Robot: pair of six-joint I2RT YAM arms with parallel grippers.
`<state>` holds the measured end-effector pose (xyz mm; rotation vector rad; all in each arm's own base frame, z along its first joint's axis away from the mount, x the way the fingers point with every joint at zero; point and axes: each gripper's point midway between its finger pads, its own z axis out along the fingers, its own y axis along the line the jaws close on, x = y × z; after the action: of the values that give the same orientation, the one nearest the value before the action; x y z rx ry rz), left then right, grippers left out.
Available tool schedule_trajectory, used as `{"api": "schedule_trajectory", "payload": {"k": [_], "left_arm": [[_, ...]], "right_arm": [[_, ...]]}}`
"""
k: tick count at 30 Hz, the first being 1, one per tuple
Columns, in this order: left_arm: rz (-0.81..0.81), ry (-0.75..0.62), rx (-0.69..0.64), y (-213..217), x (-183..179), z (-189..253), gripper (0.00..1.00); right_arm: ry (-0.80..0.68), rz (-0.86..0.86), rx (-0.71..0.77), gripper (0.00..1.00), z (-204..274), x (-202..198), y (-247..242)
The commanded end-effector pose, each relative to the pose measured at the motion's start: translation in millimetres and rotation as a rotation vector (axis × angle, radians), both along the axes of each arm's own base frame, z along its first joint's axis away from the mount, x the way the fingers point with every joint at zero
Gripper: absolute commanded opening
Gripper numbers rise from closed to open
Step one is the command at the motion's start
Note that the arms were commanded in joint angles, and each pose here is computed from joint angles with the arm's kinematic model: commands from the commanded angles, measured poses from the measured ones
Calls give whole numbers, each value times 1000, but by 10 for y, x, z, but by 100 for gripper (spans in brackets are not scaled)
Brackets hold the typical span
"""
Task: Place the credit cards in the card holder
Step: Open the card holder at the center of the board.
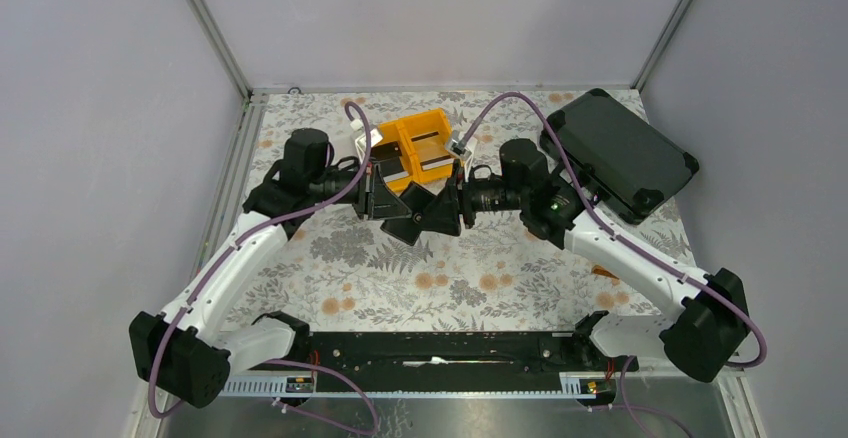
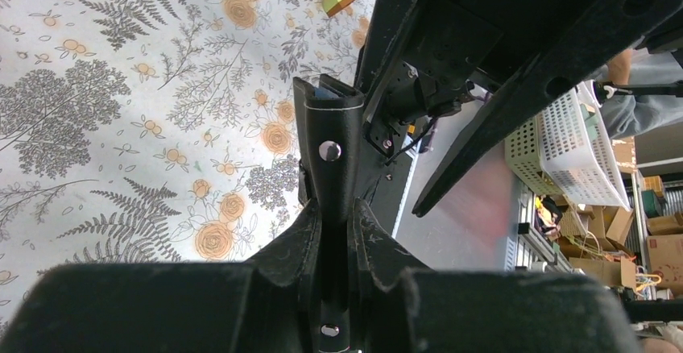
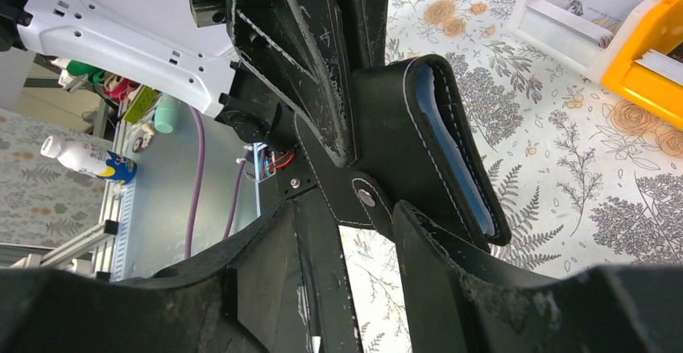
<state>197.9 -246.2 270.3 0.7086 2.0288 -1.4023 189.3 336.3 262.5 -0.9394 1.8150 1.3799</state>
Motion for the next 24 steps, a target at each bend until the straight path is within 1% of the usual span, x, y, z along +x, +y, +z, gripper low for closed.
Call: {"api": "schedule_trajectory", "payload": {"k": [1, 6, 11, 15, 20, 21, 24], "left_arm": [[-167, -123, -127, -33, -302, 379, 0], [-192, -136, -142, -23, -367, 414, 0], [-199, -132, -145, -22, -382, 414, 0], [-197, -126, -143, -24, -375, 400, 0], [-134, -129, -111, -23, -260, 350, 0], [-113, -130, -97, -17, -225, 326, 0], [-50, -129, -58, 7, -105, 271, 0]], "right_arm": [[-72, -55, -34, 56, 1, 119, -34], [-88, -66, -39, 57, -2, 136, -49], [-119, -73, -25, 58, 89, 146, -65], [-132, -43, 4, 58, 202, 104, -42], [-128, -10, 26, 56, 288, 37, -29], [-133, -18, 20, 57, 293, 43, -47], [-148, -65, -23, 66, 257, 59, -149]]}}
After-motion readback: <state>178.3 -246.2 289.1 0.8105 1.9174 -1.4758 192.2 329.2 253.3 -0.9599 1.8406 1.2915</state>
